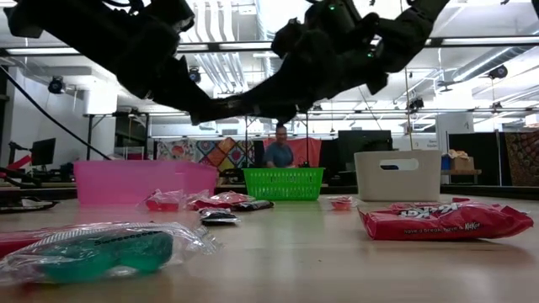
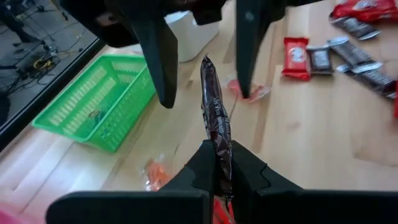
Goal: Sort candy
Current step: Put the brown chocolate bar into the white bin
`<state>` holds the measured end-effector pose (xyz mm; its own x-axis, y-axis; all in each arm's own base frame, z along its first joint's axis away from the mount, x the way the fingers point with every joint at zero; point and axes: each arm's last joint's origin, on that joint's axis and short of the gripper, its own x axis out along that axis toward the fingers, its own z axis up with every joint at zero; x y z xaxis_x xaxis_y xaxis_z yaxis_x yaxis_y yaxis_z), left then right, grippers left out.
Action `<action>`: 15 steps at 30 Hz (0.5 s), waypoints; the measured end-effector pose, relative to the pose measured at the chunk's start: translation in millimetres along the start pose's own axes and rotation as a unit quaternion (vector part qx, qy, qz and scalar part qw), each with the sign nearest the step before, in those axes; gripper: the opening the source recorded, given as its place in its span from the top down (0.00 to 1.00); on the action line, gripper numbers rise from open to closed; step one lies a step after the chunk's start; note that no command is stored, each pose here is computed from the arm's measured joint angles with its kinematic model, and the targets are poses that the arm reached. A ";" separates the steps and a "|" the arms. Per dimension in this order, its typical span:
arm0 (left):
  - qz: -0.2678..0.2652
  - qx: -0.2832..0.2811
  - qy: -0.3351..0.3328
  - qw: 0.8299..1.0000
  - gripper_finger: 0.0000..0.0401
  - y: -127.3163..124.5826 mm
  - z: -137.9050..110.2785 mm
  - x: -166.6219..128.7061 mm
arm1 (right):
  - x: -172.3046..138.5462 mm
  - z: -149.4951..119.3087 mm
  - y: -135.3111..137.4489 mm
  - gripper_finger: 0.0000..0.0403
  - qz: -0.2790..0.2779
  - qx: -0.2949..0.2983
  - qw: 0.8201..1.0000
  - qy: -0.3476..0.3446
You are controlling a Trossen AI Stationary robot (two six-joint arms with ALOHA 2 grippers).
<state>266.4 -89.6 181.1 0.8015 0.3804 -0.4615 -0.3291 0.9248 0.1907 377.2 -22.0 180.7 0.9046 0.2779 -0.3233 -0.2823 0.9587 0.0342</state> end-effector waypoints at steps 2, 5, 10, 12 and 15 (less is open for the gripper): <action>0.003 0.001 0.001 1.000 0.99 0.6 -0.2 0.6 | 1.0 -0.1 0.0 0.50 0.007 -0.001 1.000 0.002; 0.004 0.002 0.001 1.000 0.99 0.2 0.1 1.6 | 1.5 2.0 -0.3 0.57 0.008 -0.003 1.000 -0.004; 0.011 0.001 -0.006 1.000 0.97 0.7 1.1 3.3 | 1.4 1.4 -0.2 0.79 0.008 -0.003 1.000 -0.001; 0.013 -0.001 -0.007 1.000 0.95 1.4 1.5 3.7 | 1.4 1.5 -0.3 0.89 0.008 -0.010 1.000 -0.001; 0.016 -0.002 -0.007 1.000 0.93 1.8 1.6 3.9 | 1.4 1.4 -0.3 0.95 0.008 -0.019 1.000 -0.001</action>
<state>269.6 -86.4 181.1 0.7975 0.4106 -0.4421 -0.3571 0.9118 0.2026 379.0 -21.8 181.6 0.9004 0.2933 -0.3212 -0.3087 0.9512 0.0032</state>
